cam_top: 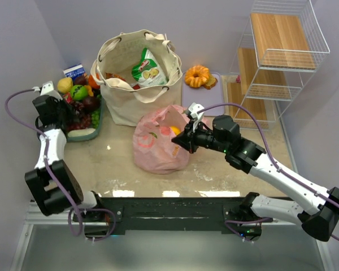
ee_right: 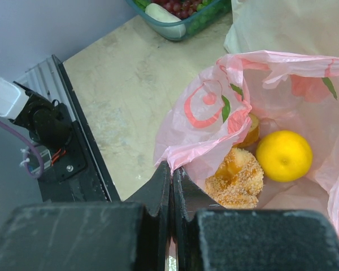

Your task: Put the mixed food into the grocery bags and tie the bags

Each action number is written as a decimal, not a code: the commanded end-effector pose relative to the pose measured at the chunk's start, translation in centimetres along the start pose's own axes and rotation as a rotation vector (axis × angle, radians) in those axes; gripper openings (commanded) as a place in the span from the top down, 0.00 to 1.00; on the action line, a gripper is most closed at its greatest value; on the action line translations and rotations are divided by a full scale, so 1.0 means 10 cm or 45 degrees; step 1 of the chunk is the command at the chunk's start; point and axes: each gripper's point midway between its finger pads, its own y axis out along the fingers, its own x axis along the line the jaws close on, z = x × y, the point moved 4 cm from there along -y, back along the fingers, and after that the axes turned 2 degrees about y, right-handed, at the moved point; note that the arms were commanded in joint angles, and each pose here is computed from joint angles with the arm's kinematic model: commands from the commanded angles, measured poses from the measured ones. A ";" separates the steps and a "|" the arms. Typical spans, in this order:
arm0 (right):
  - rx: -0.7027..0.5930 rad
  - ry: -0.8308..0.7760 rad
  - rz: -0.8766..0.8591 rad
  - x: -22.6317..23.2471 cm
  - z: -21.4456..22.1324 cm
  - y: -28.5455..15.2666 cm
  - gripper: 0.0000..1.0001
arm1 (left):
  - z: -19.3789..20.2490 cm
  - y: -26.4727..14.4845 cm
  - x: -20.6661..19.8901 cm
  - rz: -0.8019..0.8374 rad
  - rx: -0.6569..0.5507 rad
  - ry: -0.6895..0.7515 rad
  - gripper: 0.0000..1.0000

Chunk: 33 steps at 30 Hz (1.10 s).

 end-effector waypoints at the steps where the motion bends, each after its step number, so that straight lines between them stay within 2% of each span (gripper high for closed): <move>1: -0.087 -0.028 -0.047 0.11 -0.26 -0.05 1.00 | -0.47 -0.42 -0.33 0.021 -0.259 0.121 1.00; 5: -0.108 -0.044 -0.125 0.20 -0.33 -0.07 1.00 | -0.67 -0.85 -0.70 0.146 -0.406 0.200 1.00; 9: -0.107 -0.086 -0.265 0.35 -0.38 -0.07 1.00 | -0.80 -1.43 -1.31 0.416 -0.589 0.321 1.00; 14: -0.095 -0.117 -0.345 0.41 -0.33 -0.08 1.00 | -0.87 -1.98 -1.82 0.766 -0.675 0.425 1.00; 18: -0.070 -0.108 -0.328 0.38 -0.27 -0.06 1.00 | -0.91 -2.43 -2.21 1.078 -0.737 0.476 1.00; 22: -0.077 -0.095 -0.324 0.38 -0.27 -0.05 1.00 | -0.93 -2.73 -2.49 1.344 -0.735 0.475 1.00; 26: -0.069 -0.090 -0.323 0.37 -0.27 -0.02 1.00 | -0.85 -2.84 -2.81 1.545 -0.685 0.437 1.00; 27: -0.070 -0.092 -0.323 0.37 -0.27 -0.02 1.00 | -0.72 -2.86 -2.98 1.617 -0.635 0.434 1.00; 29: -0.068 -0.087 -0.321 0.37 -0.27 -0.01 1.00 | -0.58 -2.79 -3.17 1.615 -0.605 0.445 1.00; 30: -0.070 -0.088 -0.317 0.37 -0.27 -0.01 1.00 | -0.44 -2.89 -3.33 1.697 -0.573 0.457 1.00; 33: -0.068 -0.083 -0.317 0.37 -0.27 -0.01 1.00 | -0.24 -2.91 -3.63 1.762 -0.544 0.485 1.00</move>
